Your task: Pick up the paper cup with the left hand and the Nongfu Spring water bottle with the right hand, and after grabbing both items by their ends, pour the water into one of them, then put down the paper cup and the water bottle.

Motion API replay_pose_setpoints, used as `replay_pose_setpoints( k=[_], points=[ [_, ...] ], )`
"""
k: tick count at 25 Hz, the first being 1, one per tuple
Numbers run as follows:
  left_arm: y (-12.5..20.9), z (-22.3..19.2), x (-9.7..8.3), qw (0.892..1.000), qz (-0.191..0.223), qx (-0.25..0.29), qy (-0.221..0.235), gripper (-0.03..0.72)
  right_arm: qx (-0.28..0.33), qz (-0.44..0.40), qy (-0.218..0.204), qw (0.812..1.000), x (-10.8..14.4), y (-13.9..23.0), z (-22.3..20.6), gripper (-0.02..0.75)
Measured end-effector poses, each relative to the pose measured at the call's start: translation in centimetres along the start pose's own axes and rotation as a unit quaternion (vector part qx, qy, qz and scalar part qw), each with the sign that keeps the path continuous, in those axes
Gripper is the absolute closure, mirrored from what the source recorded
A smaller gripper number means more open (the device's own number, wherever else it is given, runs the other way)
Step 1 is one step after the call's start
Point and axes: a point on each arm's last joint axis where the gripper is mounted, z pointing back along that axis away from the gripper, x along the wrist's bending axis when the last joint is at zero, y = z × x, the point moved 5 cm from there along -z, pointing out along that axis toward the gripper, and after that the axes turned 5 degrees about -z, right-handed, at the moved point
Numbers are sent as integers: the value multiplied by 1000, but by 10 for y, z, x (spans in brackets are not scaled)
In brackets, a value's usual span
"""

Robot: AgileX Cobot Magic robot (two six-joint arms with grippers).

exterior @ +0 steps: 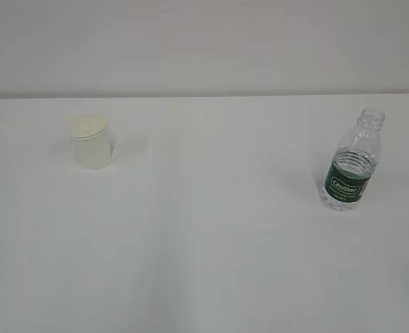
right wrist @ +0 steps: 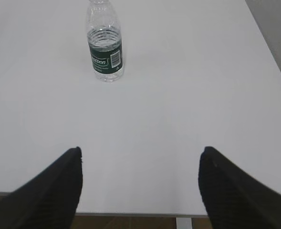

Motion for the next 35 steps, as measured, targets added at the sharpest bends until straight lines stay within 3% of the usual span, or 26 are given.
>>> replay_pose_setpoints(
  k=[35],
  points=[
    [0, 0, 0, 1000, 0, 0, 0, 96, 0, 0, 0, 1000, 0, 0, 0, 174]
  ],
)
